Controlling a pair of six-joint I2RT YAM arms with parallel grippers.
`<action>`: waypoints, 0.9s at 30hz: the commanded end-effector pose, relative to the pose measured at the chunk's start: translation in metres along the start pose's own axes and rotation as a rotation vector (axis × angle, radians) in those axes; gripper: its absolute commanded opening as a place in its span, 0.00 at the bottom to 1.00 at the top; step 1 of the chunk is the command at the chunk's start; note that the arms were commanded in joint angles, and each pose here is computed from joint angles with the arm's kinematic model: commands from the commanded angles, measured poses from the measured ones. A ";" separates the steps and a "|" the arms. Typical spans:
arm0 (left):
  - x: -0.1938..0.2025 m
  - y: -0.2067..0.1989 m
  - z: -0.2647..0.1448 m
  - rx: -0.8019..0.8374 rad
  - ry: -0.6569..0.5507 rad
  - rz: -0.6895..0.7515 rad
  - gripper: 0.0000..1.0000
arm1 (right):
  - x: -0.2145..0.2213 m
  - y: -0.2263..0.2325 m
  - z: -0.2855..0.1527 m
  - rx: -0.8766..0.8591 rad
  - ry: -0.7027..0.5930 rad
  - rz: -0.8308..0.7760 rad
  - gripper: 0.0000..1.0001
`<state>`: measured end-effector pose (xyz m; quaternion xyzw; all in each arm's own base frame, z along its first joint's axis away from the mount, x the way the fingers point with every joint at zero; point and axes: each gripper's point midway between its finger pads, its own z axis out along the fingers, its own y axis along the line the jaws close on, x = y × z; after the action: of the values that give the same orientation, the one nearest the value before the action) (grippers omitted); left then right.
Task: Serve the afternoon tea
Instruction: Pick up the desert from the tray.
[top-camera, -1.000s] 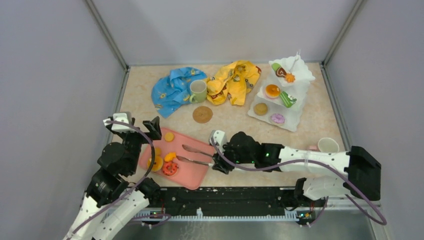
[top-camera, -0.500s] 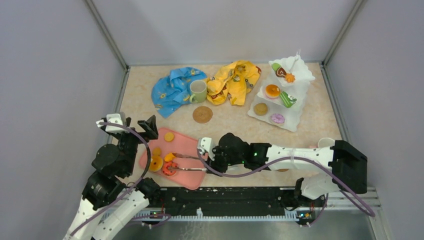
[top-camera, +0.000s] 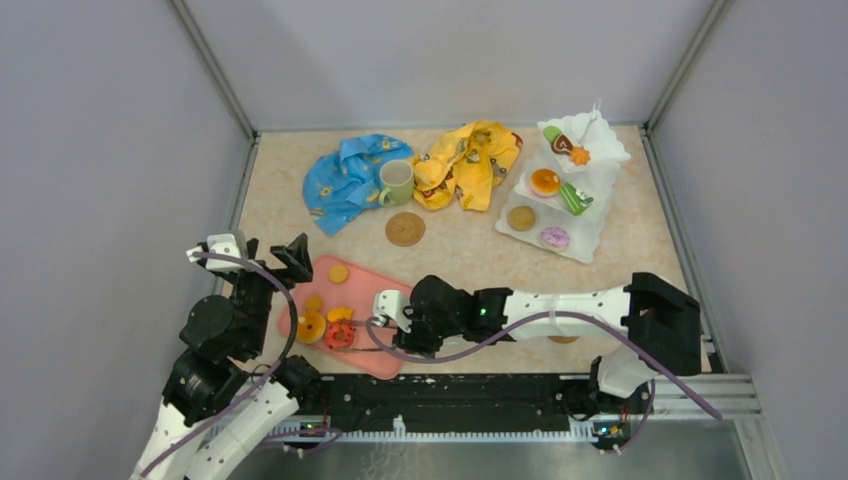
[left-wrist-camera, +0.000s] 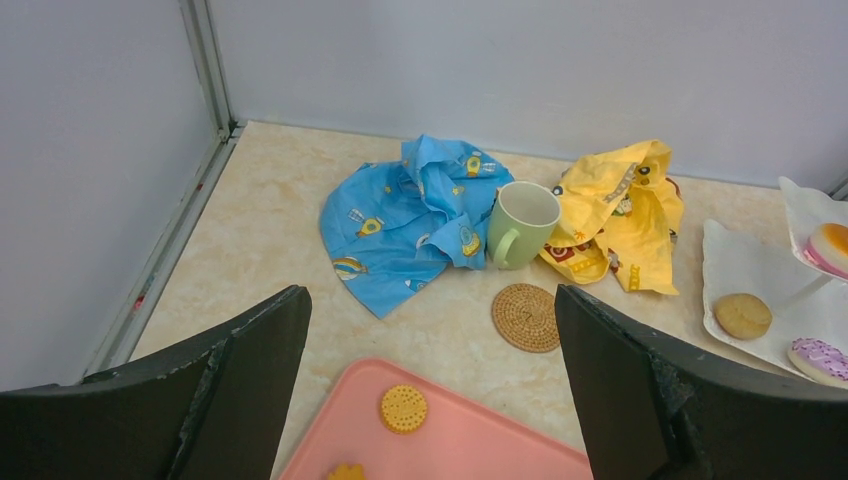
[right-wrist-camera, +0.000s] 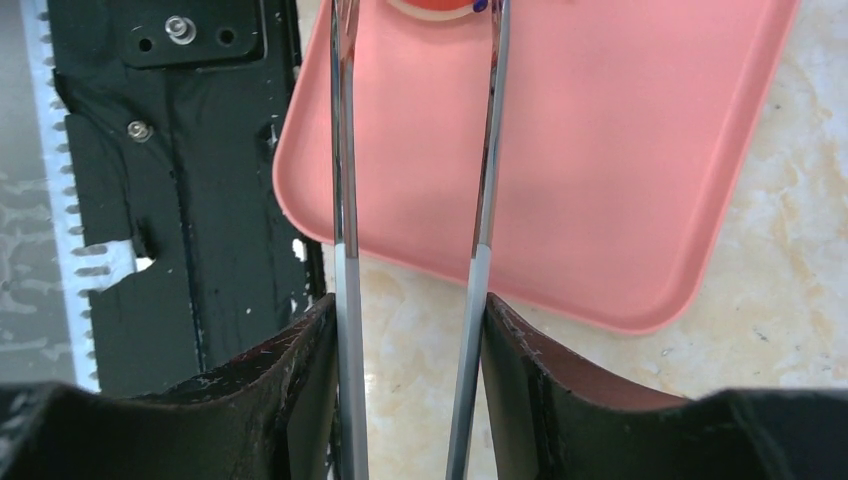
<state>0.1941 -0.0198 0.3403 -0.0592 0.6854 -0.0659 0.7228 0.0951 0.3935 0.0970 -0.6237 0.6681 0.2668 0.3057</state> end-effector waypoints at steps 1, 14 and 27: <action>-0.001 0.004 -0.002 -0.017 -0.019 -0.015 0.99 | -0.031 -0.012 0.001 0.059 -0.055 -0.043 0.49; -0.002 0.007 -0.003 -0.024 -0.025 -0.007 0.99 | -0.035 -0.007 0.013 0.022 -0.023 -0.061 0.52; -0.002 0.008 -0.002 -0.029 -0.026 -0.007 0.99 | -0.039 -0.008 0.023 0.025 -0.016 -0.073 0.53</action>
<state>0.1927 -0.0156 0.3368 -0.0651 0.6852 -0.0591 0.7230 0.1059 0.4122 0.0826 -0.6426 0.6701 0.2293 0.2924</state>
